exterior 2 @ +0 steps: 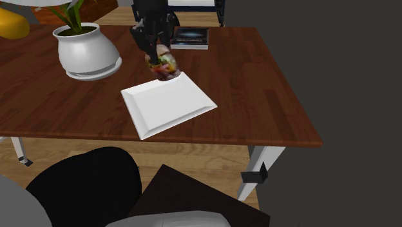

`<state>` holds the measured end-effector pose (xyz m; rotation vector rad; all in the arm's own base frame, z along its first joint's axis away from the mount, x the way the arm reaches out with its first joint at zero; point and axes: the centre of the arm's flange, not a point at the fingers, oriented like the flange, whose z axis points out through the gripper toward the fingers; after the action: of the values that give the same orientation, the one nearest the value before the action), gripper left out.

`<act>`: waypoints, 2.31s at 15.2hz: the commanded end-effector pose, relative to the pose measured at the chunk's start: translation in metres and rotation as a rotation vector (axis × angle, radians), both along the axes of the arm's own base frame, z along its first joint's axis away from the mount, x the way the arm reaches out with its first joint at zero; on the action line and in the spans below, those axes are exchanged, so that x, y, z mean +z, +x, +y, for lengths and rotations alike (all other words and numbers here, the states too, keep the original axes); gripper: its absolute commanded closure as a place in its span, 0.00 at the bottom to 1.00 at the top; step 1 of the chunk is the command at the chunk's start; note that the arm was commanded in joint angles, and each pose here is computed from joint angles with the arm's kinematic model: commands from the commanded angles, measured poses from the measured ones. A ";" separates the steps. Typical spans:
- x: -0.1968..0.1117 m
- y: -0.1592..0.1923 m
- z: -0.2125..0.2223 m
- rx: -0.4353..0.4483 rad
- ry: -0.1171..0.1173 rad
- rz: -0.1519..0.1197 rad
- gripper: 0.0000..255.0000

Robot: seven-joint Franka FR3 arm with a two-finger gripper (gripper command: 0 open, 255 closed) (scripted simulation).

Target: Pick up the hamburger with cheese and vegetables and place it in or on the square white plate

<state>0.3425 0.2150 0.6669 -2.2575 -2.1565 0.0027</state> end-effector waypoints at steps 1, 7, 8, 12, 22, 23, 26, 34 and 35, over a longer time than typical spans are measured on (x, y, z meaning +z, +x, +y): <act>-0.009 0.000 0.004 -0.002 0.001 0.000 1.00; -0.041 0.000 0.004 -0.002 0.001 0.000 1.00; -0.046 0.000 0.004 -0.002 0.001 0.000 1.00; -0.067 0.000 0.004 -0.002 0.001 0.000 1.00; -0.085 0.000 0.004 -0.002 0.001 0.000 1.00; -0.085 0.000 0.004 -0.002 0.001 0.000 1.00; -0.085 -0.001 0.005 -0.002 0.001 0.000 0.00; -0.035 0.000 0.003 -0.002 0.001 0.000 0.00; -0.035 0.000 0.003 -0.002 0.000 0.000 0.00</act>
<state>0.3423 0.2191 0.6292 -2.2595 -2.1545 0.0004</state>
